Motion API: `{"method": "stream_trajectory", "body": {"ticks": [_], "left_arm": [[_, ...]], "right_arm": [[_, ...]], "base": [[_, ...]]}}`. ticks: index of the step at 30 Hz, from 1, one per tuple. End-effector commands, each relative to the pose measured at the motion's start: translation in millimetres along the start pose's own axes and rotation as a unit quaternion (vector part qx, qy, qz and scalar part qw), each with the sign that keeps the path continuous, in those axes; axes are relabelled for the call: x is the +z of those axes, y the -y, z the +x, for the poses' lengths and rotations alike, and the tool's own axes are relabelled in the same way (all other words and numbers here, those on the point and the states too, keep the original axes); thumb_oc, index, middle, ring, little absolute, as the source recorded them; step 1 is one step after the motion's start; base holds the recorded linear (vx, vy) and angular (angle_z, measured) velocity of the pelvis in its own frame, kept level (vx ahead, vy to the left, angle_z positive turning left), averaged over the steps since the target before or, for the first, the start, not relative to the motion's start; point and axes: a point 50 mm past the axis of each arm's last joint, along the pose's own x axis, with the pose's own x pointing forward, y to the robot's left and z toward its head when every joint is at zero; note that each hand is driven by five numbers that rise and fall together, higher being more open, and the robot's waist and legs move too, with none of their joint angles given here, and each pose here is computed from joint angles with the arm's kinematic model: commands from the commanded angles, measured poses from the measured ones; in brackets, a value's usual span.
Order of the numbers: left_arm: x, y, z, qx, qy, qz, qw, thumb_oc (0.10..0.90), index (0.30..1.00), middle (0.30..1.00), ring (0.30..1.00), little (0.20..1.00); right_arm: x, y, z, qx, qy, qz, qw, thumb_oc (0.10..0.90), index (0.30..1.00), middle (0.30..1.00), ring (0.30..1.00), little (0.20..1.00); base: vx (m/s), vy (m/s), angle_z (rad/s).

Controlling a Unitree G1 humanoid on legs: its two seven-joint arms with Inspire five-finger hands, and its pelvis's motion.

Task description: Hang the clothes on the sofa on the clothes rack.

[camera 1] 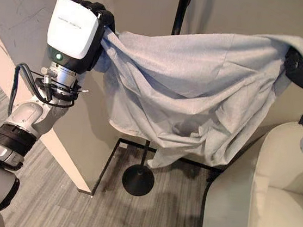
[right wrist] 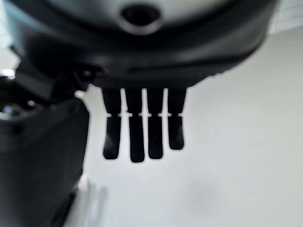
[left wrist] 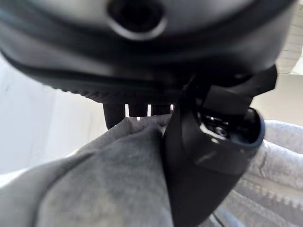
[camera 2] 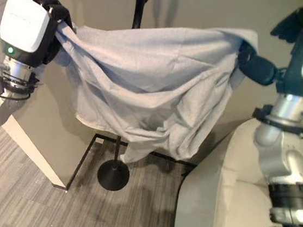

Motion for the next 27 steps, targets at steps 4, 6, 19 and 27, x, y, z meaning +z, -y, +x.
{"method": "stream_trajectory", "body": {"ticks": [4,6,19,27], "left_arm": [[-69.2,-67.4,36.9,0.116,-0.129,0.072,0.982,0.4,0.3,0.3,0.3,0.3],[-72.7,-62.0,24.3,0.109,-0.151,0.033,0.982,0.4,0.3,0.3,0.3,0.3],[10.4,27.5,-81.5,-0.044,-0.167,-0.16,0.972,0.4,0.3,0.3,0.3,0.3],[97.3,66.0,-130.9,-0.077,-0.294,-0.426,0.852,0.4,0.3,0.3,0.3,0.3]], "right_arm": [[-24.0,77.2,60.3,-0.137,0.0,-0.07,0.988,0.4,0.3,0.3,0.3,0.3],[-28.2,76.6,50.9,-0.126,-0.016,-0.057,0.99,0.4,0.3,0.3,0.3,0.3],[-39.9,23.1,-94.7,0.055,-0.113,0.028,0.992,0.4,0.3,0.3,0.3,0.3],[40.5,-40.7,-164.2,0.154,-0.17,0.251,0.94,0.4,0.3,0.3,0.3,0.3]], "base": [[0.16,-0.152,-0.07],[0.3,-0.289,0.49],[0.11,-0.079,0.11],[0.01,0.0,-0.04]]}}
